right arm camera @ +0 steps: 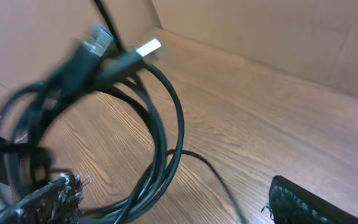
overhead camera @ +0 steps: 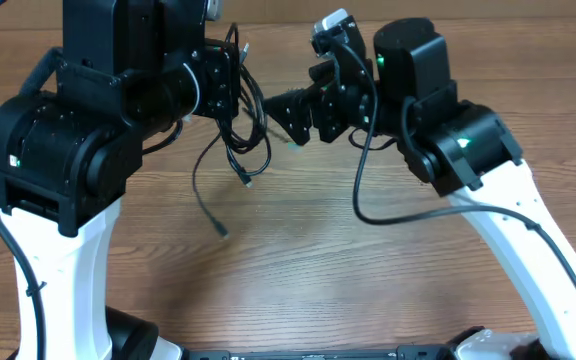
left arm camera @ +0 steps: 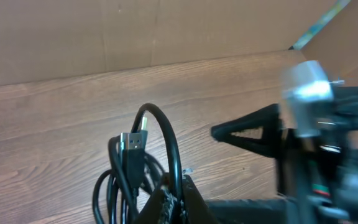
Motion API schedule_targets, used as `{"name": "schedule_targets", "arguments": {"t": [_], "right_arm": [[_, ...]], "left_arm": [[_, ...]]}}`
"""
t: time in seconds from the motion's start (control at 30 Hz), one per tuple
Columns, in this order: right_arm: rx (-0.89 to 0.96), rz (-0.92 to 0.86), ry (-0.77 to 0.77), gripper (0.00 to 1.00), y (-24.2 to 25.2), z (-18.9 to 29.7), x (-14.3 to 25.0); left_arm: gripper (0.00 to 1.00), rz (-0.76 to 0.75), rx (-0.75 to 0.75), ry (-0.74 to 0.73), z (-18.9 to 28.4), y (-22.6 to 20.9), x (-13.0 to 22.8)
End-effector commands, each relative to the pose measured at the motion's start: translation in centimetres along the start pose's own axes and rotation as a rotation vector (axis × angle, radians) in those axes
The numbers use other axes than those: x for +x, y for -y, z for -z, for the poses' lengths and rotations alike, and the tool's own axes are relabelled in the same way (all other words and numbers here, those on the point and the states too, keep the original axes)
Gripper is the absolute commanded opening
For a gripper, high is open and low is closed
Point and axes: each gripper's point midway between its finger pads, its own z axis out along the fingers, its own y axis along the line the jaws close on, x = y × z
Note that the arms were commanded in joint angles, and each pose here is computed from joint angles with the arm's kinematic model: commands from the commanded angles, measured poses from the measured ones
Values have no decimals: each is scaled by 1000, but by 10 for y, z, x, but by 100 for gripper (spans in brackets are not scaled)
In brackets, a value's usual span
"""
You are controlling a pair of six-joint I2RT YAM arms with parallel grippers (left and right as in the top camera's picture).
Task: Untangle cables
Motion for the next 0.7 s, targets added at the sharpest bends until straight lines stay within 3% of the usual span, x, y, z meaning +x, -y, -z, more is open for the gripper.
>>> {"name": "schedule_targets", "arguments": {"t": [0.0, 0.33, 0.4, 0.5, 0.67], "right_arm": [[7, -19, -26, 94, 10, -18, 3], [-3, -33, -85, 87, 16, -50, 21], [-6, -33, -92, 72, 16, -55, 23], [-9, -35, -102, 4, 16, -60, 27], [19, -51, -104, 4, 26, -60, 27]], "left_arm": [[4, 5, 26, 72, 28, 7, -9], [4, 4, 33, 76, 38, 8, -6], [4, 5, 31, 67, 38, 8, -3], [4, 7, 29, 59, 37, 7, -1], [4, 9, 24, 40, 40, 6, 4]]}}
